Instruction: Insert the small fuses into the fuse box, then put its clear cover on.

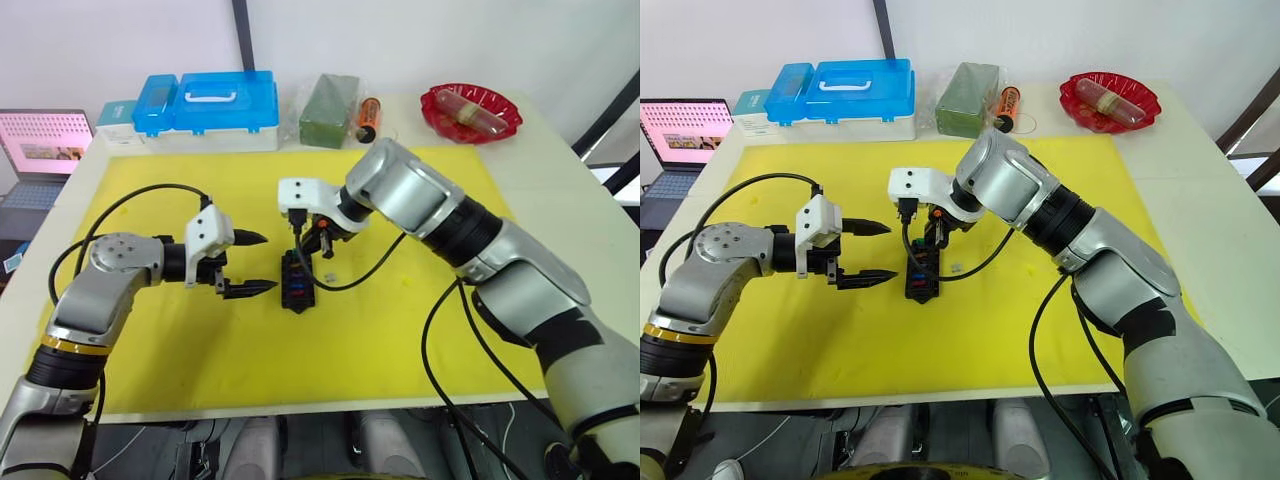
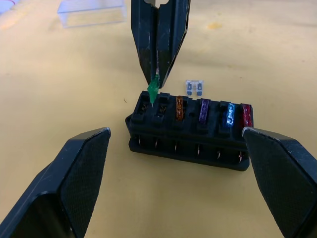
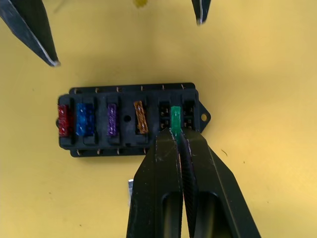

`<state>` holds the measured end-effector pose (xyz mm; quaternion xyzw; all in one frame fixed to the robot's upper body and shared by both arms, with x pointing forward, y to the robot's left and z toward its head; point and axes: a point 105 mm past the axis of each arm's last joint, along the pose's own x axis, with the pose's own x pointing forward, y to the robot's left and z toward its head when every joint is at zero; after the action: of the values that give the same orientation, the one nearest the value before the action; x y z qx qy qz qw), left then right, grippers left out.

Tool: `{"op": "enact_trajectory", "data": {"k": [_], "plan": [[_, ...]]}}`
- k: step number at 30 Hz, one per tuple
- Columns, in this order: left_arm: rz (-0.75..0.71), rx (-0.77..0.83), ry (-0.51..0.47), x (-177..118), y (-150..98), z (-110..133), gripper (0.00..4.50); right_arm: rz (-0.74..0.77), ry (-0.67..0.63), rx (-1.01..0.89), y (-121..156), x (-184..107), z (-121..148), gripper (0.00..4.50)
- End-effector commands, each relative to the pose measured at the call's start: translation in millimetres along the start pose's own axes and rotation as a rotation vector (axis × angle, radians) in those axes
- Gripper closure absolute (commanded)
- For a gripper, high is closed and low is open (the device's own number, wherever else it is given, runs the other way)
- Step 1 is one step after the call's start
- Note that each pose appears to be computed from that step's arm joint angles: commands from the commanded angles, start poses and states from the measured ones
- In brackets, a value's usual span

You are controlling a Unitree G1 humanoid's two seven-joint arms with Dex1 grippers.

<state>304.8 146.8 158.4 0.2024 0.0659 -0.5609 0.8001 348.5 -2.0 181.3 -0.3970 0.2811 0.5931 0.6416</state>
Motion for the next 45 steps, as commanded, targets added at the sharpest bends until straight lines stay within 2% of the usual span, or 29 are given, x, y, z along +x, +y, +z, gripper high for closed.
{"op": "enact_trajectory", "data": {"k": [1, 26, 45], "plan": [[0.014, 0.041, -0.018, -1, 0, 8, 0.0, 0.001, -0.018, -0.027, 1, -4, 7, 4.47], [0.026, 0.042, -0.026, 2, -2, 7, 0.0, 0.017, -0.014, -0.032, 3, -7, 15, 4.47], [0.041, 0.035, -0.034, 3, -3, 6, 0.0, 0.033, 0.042, -0.024, 5, 4, 6, 4.47]]}}
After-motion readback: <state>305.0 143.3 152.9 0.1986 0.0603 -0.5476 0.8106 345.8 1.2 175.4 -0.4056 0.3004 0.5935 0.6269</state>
